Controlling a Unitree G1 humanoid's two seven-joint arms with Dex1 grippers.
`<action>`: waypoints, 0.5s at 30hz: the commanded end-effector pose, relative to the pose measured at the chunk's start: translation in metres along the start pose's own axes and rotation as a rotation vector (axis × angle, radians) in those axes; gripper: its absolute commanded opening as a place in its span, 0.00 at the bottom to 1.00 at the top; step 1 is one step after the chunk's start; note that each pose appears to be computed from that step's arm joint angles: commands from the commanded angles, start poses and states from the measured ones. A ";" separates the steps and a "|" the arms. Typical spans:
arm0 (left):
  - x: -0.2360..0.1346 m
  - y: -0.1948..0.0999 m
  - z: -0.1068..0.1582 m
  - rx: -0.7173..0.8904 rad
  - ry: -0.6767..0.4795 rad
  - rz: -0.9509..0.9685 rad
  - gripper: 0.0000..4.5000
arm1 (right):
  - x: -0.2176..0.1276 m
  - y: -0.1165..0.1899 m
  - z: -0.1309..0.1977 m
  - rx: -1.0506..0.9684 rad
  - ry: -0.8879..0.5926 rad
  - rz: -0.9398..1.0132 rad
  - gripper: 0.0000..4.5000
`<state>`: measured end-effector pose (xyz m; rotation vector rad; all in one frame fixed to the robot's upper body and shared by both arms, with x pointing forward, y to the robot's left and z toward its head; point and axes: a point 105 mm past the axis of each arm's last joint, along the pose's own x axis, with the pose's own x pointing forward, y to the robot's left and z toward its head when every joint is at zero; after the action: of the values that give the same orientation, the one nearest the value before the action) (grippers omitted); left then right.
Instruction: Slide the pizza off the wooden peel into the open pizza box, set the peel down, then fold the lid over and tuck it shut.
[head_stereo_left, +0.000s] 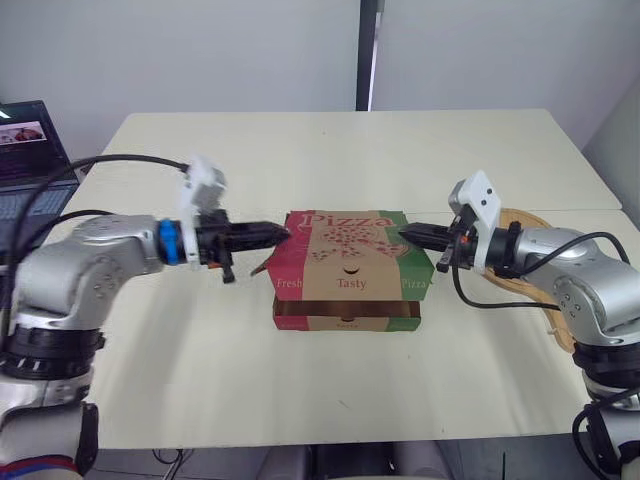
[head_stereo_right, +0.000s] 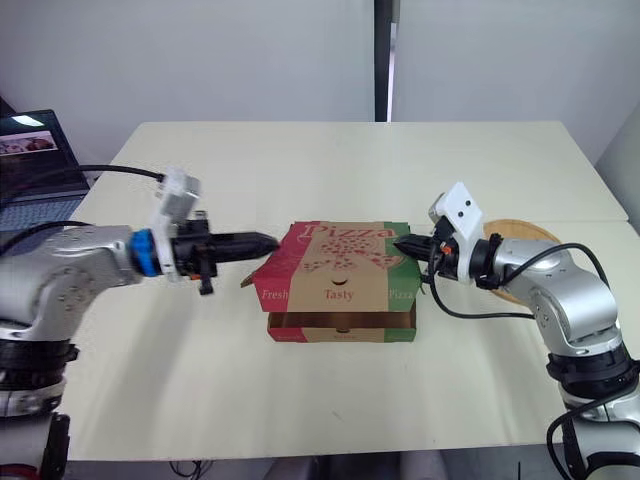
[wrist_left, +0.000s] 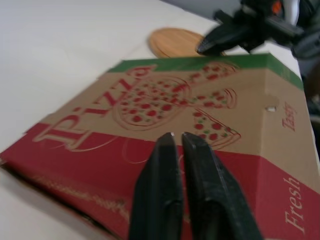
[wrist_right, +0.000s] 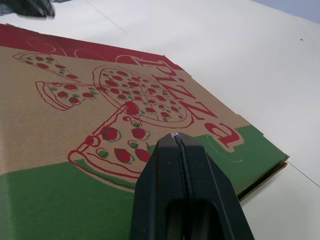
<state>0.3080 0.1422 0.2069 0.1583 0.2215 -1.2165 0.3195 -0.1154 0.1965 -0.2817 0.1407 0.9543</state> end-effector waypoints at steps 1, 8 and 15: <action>0.010 0.002 0.007 0.091 0.006 -0.034 0.01 | -0.010 -0.007 0.018 -0.084 -0.067 -0.056 0.00; 0.019 0.008 0.002 0.166 0.060 -0.070 0.01 | -0.056 -0.027 -0.017 -0.179 0.104 -0.133 0.00; 0.028 0.009 0.009 0.210 0.064 -0.115 0.01 | -0.045 -0.003 -0.039 -0.125 0.127 -0.021 0.00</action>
<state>0.3267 0.1180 0.2027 0.3417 0.1803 -1.3390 0.3009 -0.1766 0.1641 -0.4463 0.2384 0.8788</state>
